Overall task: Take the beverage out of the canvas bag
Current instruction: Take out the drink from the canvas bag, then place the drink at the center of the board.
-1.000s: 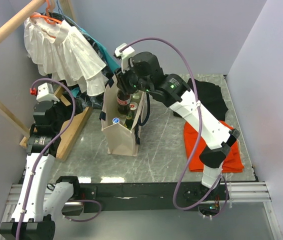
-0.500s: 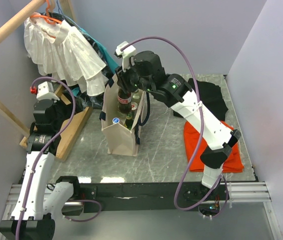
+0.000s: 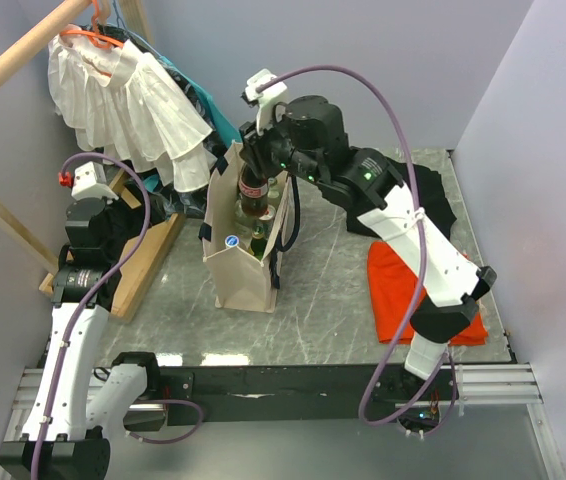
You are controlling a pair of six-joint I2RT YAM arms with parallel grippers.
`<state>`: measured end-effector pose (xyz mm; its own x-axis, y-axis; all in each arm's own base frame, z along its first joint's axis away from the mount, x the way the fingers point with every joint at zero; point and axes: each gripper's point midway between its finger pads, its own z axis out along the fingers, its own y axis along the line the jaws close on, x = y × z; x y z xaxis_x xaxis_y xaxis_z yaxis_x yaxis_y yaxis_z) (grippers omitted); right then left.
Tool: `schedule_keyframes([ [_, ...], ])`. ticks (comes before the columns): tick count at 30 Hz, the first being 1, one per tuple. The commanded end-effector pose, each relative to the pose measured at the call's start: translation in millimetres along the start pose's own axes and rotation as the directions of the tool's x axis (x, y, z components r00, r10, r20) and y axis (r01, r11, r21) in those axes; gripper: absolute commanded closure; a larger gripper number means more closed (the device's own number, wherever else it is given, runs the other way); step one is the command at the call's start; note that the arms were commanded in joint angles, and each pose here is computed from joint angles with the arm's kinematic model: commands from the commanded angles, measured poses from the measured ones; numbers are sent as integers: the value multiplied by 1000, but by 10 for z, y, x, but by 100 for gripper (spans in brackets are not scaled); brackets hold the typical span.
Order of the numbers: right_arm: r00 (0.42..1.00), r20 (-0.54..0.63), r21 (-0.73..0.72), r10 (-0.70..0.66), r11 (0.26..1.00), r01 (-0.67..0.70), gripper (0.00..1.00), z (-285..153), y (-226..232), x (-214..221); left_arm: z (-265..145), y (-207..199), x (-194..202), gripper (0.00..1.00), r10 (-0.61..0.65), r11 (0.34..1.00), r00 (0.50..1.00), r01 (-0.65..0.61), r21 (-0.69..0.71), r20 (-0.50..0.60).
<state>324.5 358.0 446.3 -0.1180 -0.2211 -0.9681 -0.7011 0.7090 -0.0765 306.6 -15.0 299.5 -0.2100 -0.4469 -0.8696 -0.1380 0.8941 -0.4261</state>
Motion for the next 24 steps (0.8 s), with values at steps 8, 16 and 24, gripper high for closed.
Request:
schedule_keyframes([
  [8, 889, 456, 162, -44, 986, -34, 100, -971, -425, -1372, -46, -132, -178, 4, -9, 999, 999, 6, 50, 49],
  [16, 876, 473, 246, -90, 969, -33, 100, -1122, -586, -1480, -84, -142, -214, 4, -10, 999, 999, 7, 47, 53],
  [24, 879, 463, 352, -113, 934, -65, 100, -1219, -804, -1457, -111, -158, -209, 4, -21, 998, 998, 18, 59, 57],
])
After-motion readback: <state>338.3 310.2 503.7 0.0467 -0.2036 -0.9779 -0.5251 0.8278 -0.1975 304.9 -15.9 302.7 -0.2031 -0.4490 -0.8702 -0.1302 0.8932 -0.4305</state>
